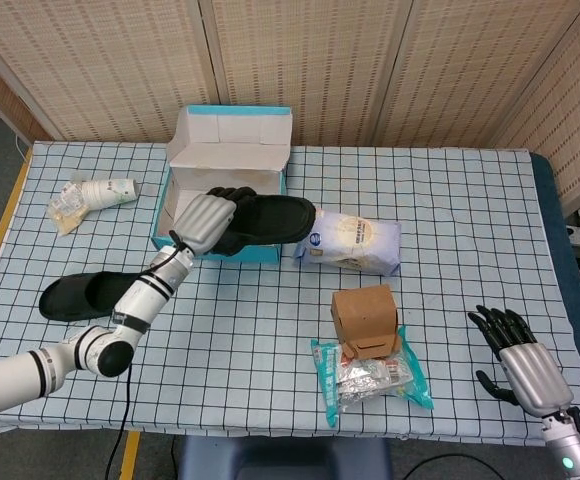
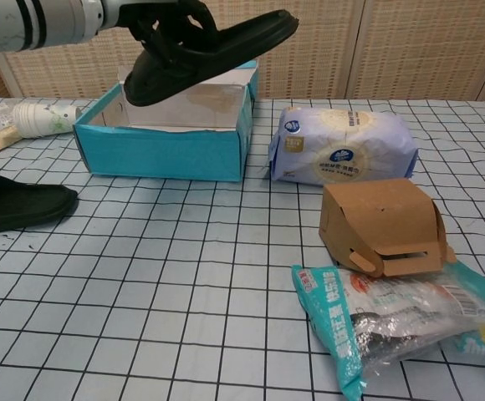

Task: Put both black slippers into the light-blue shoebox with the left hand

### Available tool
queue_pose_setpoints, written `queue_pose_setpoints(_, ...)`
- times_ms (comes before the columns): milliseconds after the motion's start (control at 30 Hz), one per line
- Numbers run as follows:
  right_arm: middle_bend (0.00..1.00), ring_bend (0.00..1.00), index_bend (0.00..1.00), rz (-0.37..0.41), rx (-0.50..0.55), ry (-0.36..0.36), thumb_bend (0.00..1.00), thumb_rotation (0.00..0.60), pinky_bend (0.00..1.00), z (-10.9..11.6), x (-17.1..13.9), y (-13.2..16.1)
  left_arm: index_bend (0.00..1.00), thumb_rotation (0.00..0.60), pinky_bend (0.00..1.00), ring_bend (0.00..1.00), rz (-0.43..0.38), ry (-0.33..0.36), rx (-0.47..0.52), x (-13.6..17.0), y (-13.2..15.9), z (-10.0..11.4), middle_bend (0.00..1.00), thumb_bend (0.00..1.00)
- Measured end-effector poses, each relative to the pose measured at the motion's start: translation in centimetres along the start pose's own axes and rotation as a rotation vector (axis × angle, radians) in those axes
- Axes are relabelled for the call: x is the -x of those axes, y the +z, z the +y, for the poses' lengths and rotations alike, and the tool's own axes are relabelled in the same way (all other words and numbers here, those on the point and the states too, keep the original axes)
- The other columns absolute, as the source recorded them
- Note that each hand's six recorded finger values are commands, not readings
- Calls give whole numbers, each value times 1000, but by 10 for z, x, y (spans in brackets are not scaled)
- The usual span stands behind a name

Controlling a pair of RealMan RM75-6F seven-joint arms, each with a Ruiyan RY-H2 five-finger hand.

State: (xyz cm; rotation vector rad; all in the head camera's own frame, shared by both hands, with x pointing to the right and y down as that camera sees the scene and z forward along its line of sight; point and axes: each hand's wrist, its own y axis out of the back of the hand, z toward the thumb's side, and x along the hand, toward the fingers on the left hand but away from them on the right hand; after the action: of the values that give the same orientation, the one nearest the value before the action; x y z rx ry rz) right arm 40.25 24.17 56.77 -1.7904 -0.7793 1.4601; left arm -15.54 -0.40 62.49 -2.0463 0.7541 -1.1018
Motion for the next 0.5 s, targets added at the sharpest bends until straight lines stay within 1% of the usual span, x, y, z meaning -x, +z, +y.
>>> queue_pose_setpoints(167,0,0,0,-13,-9,0,252,600,0,0,1,-2,289,600,365,270,18,22,51,-29,-6,-8,340,552)
queue_pose_setpoints(333,0,0,0,-19,-12,9,252,600,0,-3,2,-3,289,600,364,268,43,4,80,-53,-13,-25,339,553)
queue_pose_setpoints(500,0,0,0,-26,-17,5,252,600,0,-2,1,-5,288,600,362,267,64,-8,80,-70,-17,-38,338,552)
